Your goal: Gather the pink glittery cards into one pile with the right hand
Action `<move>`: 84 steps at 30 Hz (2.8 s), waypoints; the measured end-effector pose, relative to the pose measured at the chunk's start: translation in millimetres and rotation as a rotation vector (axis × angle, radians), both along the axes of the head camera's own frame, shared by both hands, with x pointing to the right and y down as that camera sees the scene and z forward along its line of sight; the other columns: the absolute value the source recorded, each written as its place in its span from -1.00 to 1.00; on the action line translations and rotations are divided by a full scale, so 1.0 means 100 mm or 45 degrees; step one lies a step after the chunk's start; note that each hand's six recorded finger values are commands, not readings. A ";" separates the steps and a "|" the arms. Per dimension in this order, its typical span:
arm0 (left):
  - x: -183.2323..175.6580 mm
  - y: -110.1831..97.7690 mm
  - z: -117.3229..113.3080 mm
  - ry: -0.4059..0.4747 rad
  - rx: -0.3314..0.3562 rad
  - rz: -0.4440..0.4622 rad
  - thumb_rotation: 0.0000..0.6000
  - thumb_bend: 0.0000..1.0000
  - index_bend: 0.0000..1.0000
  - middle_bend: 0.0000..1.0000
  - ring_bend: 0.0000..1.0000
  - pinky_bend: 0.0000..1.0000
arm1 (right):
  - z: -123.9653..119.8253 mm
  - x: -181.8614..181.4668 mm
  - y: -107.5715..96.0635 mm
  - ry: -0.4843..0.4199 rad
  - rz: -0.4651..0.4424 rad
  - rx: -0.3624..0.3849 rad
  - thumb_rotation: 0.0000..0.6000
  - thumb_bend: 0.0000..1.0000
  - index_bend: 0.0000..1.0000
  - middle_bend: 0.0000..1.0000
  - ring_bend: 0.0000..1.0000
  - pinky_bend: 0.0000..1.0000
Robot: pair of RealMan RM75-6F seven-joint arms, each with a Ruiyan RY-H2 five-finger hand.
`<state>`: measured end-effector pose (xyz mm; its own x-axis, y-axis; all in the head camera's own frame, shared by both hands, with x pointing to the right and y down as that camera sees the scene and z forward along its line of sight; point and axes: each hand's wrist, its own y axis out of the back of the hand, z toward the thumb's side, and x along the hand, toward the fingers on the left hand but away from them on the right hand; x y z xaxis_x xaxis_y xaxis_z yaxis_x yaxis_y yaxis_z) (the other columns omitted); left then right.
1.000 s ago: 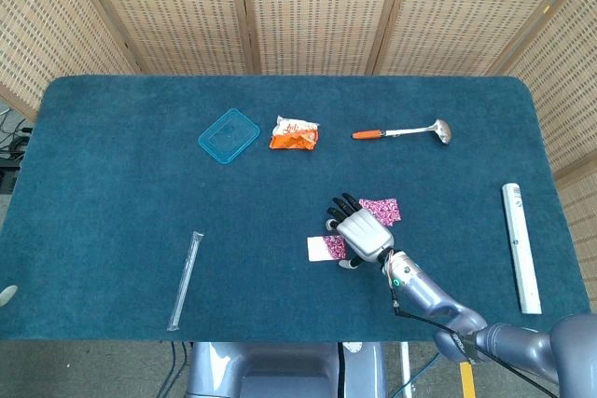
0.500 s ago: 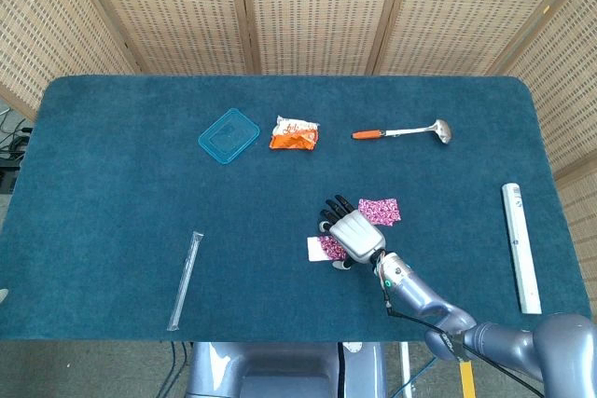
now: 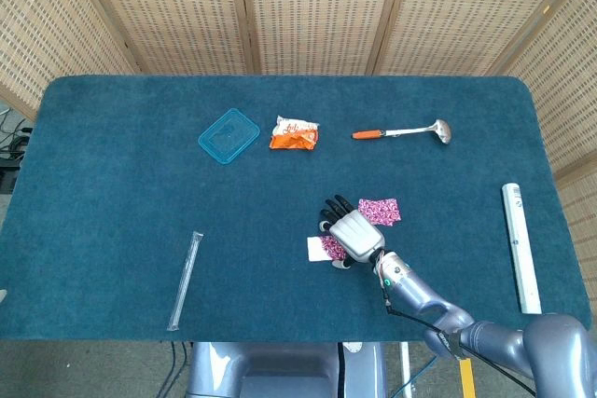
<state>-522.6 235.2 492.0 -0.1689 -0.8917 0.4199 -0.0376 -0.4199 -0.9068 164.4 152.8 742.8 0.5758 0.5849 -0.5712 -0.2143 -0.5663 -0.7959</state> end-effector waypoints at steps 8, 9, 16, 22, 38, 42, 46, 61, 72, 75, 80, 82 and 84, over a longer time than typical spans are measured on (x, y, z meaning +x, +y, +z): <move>0.00 0.01 0.00 -0.003 -0.003 -0.007 1.00 -0.91 -1.00 -1.00 -1.00 -1.00 | 0.02 -0.01 -0.06 0.004 -0.014 0.014 1.00 -0.62 -0.40 -0.66 -1.00 -1.00; 0.00 0.01 0.00 -0.004 -0.003 -0.007 1.00 -0.91 -1.00 -1.00 -1.00 -1.00 | 0.02 -0.01 -0.07 0.006 -0.015 0.016 1.00 -0.62 -0.40 -0.66 -1.00 -1.00; -0.01 0.02 0.02 -0.003 -0.006 -0.014 1.00 -0.91 -1.00 -1.00 -1.00 -1.00 | 0.02 -0.04 -0.15 0.020 -0.032 0.032 1.00 -0.62 -0.40 -0.66 -1.00 -1.00; -0.03 0.03 0.03 -0.003 -0.010 -0.022 1.00 -0.91 -1.00 -1.00 -1.00 -1.00 | 0.02 -0.07 -0.21 0.033 -0.051 0.046 1.00 -0.61 -0.39 -0.66 -1.00 -1.00; -0.03 0.02 0.05 0.003 -0.014 -0.018 1.00 -0.91 -1.00 -1.00 -1.00 -1.00 | 0.00 -0.07 -0.15 0.031 -0.058 0.029 1.00 -0.53 -0.34 -0.66 -1.00 -1.00; -0.03 0.03 0.04 0.002 -0.010 -0.017 1.00 -0.91 -1.00 -1.00 -1.00 -1.00 | 0.00 -0.07 -0.12 0.040 -0.064 0.020 1.00 -0.53 -0.34 -0.66 -1.00 -1.00; -0.04 0.03 0.04 0.000 -0.011 -0.019 1.00 -0.91 -1.00 -1.00 -1.00 -1.00 | -0.01 -0.07 -0.12 0.041 -0.065 0.018 1.00 -0.53 -0.34 -0.66 -1.00 -1.00; -0.05 0.05 0.04 -0.001 -0.014 -0.026 1.00 -0.91 -1.00 -1.00 -1.00 -1.00 | 0.01 -0.09 -0.15 0.058 -0.075 0.019 1.00 -0.53 -0.32 -0.66 -1.00 -1.00; -0.08 0.06 0.05 0.000 -0.013 -0.034 1.00 -0.91 -1.00 -1.00 -1.00 -1.00 | -0.02 -0.14 -0.19 0.063 -0.098 0.032 1.00 -0.53 -0.31 -0.66 -1.00 -1.00; -0.08 0.06 0.05 0.001 -0.013 -0.035 1.00 -0.91 -1.00 -1.00 -1.00 -1.00 | -0.03 -0.15 -0.19 0.067 -0.104 0.032 1.00 -0.53 -0.31 -0.66 -1.00 -1.00; -0.09 0.07 0.05 0.001 -0.014 -0.035 1.00 -0.91 -1.00 -1.00 -1.00 -1.00 | -0.01 -0.14 -0.19 0.081 -0.109 0.028 1.00 -0.53 -0.31 -0.66 -1.00 -1.00; -0.09 0.07 0.06 0.001 -0.014 -0.036 1.00 -0.91 -1.00 -1.00 -1.00 -1.00 | -0.01 -0.14 -0.18 0.084 -0.108 0.026 1.00 -0.53 -0.31 -0.66 -1.00 -1.00; -0.09 0.07 0.06 0.001 -0.015 -0.035 1.00 -0.91 -1.00 -1.00 -1.00 -1.00 | 0.00 -0.13 -0.18 0.086 -0.107 0.023 1.00 -0.53 -0.30 -0.66 -1.00 -1.00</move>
<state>-531.6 242.0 497.6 -0.1931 -0.8817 0.4304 -0.0497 -0.4293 -0.9018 151.0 135.1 742.9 0.5842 0.5466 -0.5999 -0.3139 -0.5295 -0.7881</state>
